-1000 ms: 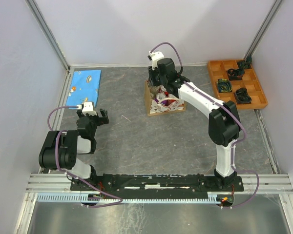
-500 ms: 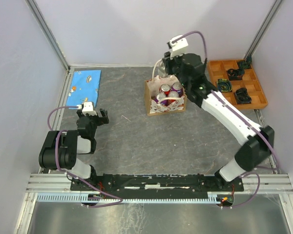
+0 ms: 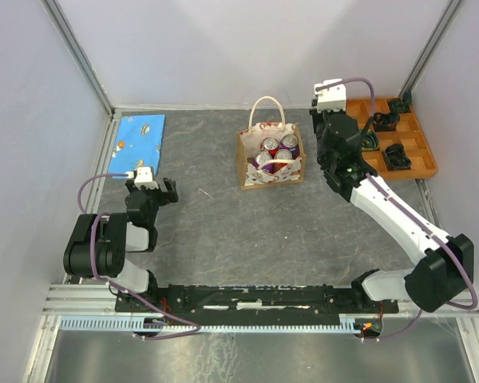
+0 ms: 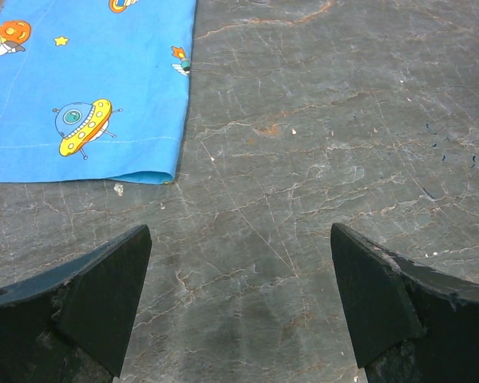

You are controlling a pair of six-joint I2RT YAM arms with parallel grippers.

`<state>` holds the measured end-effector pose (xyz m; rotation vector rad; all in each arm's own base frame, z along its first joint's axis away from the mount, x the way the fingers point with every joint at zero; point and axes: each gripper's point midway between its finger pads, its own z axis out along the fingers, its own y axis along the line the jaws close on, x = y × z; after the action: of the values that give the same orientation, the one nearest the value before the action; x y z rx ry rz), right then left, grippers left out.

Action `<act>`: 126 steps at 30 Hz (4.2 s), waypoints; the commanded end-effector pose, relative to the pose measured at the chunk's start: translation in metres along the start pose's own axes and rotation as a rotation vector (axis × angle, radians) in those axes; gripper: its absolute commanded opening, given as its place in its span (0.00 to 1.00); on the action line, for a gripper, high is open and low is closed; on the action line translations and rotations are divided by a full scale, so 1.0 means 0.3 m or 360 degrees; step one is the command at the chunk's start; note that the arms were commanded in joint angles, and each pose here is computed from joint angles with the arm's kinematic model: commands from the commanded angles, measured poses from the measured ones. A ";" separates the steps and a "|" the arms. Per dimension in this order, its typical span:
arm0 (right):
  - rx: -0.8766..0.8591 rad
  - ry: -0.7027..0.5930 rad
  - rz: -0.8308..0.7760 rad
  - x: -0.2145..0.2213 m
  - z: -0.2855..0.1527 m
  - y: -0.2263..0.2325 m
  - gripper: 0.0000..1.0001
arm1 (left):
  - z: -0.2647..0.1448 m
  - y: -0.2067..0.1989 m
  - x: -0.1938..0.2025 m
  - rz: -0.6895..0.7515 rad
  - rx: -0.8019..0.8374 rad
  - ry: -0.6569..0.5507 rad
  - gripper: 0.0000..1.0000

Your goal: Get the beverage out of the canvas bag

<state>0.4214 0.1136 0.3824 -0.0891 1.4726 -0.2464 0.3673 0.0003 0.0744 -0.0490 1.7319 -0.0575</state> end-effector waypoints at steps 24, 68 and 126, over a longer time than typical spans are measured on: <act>0.0105 0.0246 0.0558 0.457 0.123 -0.079 0.00 | 0.020 0.001 -0.062 0.0073 -0.0001 -0.0092 0.99; -0.0330 0.0565 0.0090 0.473 0.042 0.288 0.00 | 0.020 0.001 -0.062 0.0073 -0.0003 -0.0093 0.99; -0.1245 0.0866 0.0204 0.294 -0.074 0.881 0.63 | 0.020 0.000 -0.061 0.0073 -0.0002 -0.0091 0.99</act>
<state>0.4477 0.3255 0.2080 -0.5424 2.1046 0.3642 0.3671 0.0006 0.0734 -0.0505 1.7364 -0.0551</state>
